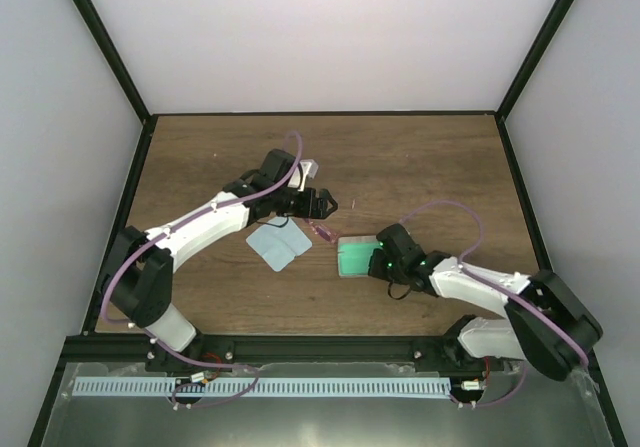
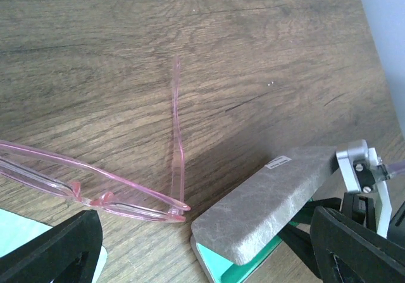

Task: Organize the sunglasses
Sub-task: Adjust the sunglasses case at the center of the board.

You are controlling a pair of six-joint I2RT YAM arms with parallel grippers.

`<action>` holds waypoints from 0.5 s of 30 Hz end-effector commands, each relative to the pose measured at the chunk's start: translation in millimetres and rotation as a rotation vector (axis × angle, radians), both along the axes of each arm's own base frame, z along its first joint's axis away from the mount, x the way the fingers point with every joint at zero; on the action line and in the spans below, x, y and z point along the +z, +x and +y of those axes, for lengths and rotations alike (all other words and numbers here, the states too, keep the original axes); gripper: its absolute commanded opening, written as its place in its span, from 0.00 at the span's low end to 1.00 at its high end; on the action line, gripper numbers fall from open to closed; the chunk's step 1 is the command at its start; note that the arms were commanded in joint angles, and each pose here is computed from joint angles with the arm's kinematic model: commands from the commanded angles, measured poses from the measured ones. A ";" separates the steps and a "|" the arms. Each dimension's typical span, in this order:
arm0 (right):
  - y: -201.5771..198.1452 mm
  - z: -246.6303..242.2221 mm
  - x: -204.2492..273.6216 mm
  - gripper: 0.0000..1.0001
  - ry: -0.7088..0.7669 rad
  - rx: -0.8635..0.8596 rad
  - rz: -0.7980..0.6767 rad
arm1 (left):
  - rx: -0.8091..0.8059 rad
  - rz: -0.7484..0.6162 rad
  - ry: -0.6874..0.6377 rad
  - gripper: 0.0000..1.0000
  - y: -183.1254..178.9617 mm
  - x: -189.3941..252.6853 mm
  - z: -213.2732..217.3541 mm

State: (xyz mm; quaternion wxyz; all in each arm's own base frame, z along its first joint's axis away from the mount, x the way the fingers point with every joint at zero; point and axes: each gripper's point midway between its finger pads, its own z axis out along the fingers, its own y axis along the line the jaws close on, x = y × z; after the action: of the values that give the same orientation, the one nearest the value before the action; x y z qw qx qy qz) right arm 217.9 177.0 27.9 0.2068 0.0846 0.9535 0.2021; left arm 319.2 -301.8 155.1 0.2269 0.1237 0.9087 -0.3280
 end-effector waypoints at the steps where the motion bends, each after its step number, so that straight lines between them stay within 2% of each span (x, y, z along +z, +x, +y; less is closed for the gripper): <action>1: 9.8 13.2 -12.3 0.01 0.042 -0.030 -0.006 | -0.012 0.006 0.033 0.92 5.1 -4.3 -1.7; 7: 18.8 12.2 -33.8 0.01 0.012 -0.092 0.021 | -0.016 0.014 0.064 0.92 7.9 -9.7 1.2; 15: 59.4 28.4 -47.5 0.01 -0.048 -0.127 -0.002 | -0.007 0.024 0.095 0.92 10.6 -15.0 11.0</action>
State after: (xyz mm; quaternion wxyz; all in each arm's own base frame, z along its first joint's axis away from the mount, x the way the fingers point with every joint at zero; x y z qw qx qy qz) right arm 287.2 217.6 22.3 0.2693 0.1271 0.9269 0.2282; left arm 322.8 -295.4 141.0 0.2071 0.1320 0.9222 -0.2988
